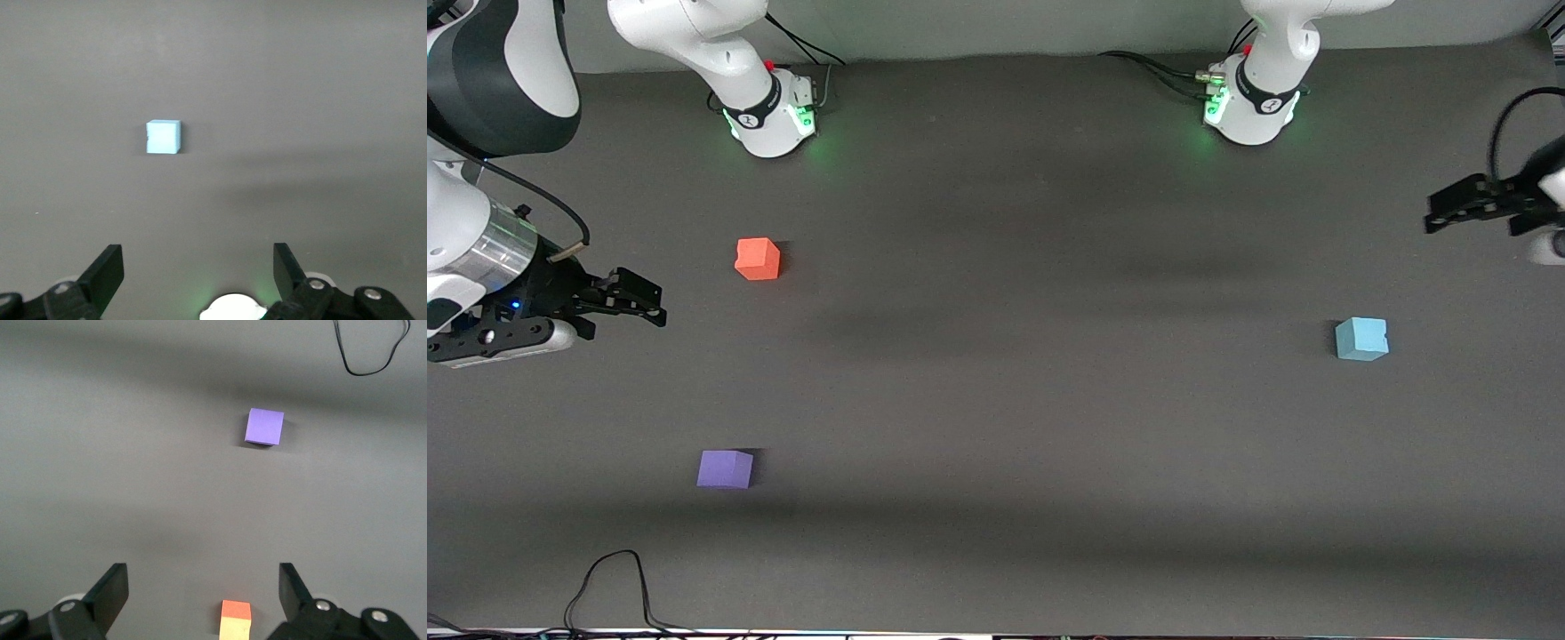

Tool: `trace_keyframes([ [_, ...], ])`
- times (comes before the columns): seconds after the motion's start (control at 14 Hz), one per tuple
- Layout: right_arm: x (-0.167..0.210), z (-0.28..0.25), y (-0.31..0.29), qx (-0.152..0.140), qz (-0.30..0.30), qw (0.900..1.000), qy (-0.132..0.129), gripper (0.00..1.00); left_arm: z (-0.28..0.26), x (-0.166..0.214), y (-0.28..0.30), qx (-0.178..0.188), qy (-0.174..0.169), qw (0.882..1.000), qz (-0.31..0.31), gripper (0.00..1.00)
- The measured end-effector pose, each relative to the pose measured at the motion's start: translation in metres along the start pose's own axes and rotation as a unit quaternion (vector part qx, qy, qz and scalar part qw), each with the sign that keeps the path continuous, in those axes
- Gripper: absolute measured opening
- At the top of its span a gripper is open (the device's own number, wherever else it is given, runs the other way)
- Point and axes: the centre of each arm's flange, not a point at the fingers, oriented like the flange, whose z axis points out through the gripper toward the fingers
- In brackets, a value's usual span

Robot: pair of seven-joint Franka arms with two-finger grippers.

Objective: Place blue block between orange and purple blocks

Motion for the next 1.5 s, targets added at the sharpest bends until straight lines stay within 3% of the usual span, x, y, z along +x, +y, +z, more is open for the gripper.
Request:
trace_keyframes([
  [0.43,0.000,0.001,0.000,0.000,0.000,1.000,-0.001,1.00,0.016,-0.047,-0.094,-0.002,0.008,1.000,0.018,1.00],
  [0.79,0.001,0.002,0.000,0.000,0.000,1.000,-0.002,1.00,0.044,-0.049,-0.080,0.008,0.026,0.999,0.035,1.00],
  [1.5,0.001,0.003,0.000,-0.001,0.000,1.000,-0.002,1.00,0.258,0.000,-0.067,0.022,0.070,0.995,0.065,1.00],
])
